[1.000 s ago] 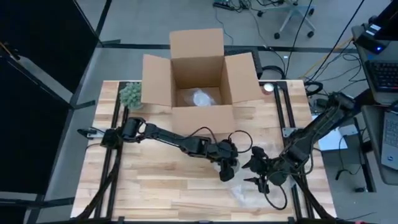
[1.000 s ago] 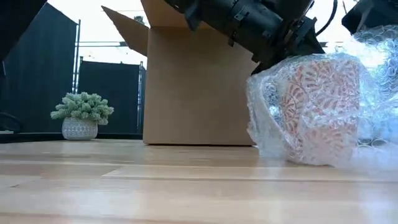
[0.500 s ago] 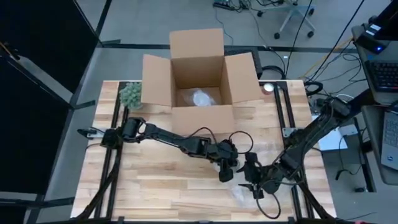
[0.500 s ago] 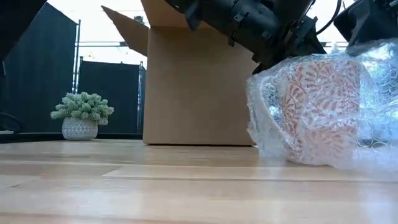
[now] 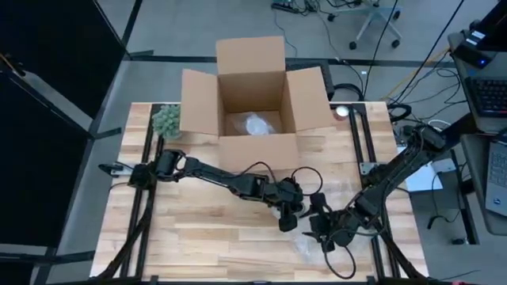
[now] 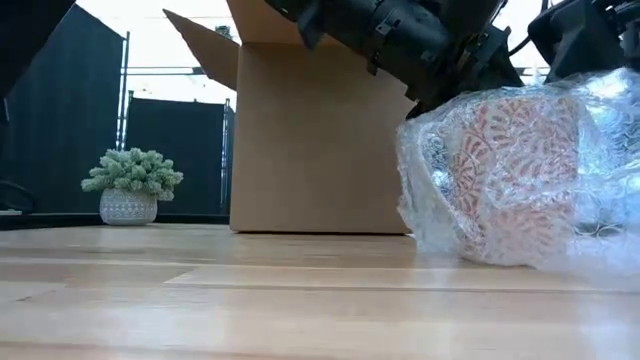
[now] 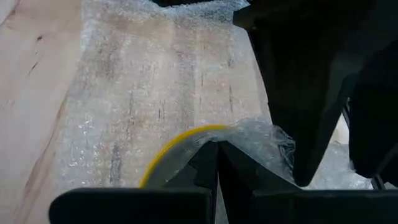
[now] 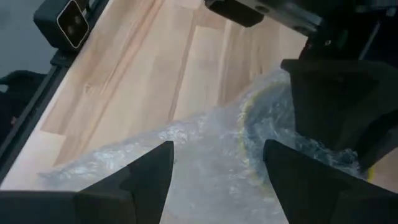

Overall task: Wrap mug
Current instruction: Wrap the orange mug in the bubble wrap

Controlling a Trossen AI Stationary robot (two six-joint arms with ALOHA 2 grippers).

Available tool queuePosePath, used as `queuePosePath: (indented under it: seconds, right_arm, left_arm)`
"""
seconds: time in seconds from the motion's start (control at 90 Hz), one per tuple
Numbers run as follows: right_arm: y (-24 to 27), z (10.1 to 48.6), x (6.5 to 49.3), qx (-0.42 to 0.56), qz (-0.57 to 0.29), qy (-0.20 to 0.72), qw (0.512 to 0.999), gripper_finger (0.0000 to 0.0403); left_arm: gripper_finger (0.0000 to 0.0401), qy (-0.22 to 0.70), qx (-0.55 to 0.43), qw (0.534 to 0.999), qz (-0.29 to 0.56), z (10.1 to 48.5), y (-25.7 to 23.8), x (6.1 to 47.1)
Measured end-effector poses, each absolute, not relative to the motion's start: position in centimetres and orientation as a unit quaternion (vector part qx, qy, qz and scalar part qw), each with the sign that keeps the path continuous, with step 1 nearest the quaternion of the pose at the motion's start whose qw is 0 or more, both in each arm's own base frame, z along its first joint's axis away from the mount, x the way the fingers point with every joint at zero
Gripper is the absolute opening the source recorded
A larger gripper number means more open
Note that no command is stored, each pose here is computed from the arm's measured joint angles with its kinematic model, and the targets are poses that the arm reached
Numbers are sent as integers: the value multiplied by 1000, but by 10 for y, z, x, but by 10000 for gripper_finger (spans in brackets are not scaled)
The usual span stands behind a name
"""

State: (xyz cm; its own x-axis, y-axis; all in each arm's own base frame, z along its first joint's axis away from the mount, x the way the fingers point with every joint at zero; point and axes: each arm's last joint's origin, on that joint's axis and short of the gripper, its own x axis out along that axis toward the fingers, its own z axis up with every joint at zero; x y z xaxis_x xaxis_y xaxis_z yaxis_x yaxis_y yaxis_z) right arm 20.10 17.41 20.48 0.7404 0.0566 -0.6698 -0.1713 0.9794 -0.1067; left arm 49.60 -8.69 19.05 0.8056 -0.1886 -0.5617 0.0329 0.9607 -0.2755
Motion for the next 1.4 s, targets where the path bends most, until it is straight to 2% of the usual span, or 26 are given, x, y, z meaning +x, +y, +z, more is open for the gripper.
queuePosePath:
  seconds: [0.244,0.644,1.044,1.211,1.4]
  right_arm:
    - [173,205,202,-139,91,353,921,235]
    - [168,183,212,-155,60,398,902,235]
    - [169,180,212,-160,61,406,898,235]
    - [169,180,212,-160,61,406,898,235]
    - [169,180,212,-160,62,407,897,235]
  left_arm:
    - [0,306,-127,942,-59,190,-87,496]
    - [0,305,-126,942,-63,197,-92,493]
    - [0,275,-116,952,-73,251,-90,475]
    - [0,299,-102,947,-53,268,-90,460]
    - [0,341,-47,939,-22,254,-107,449]
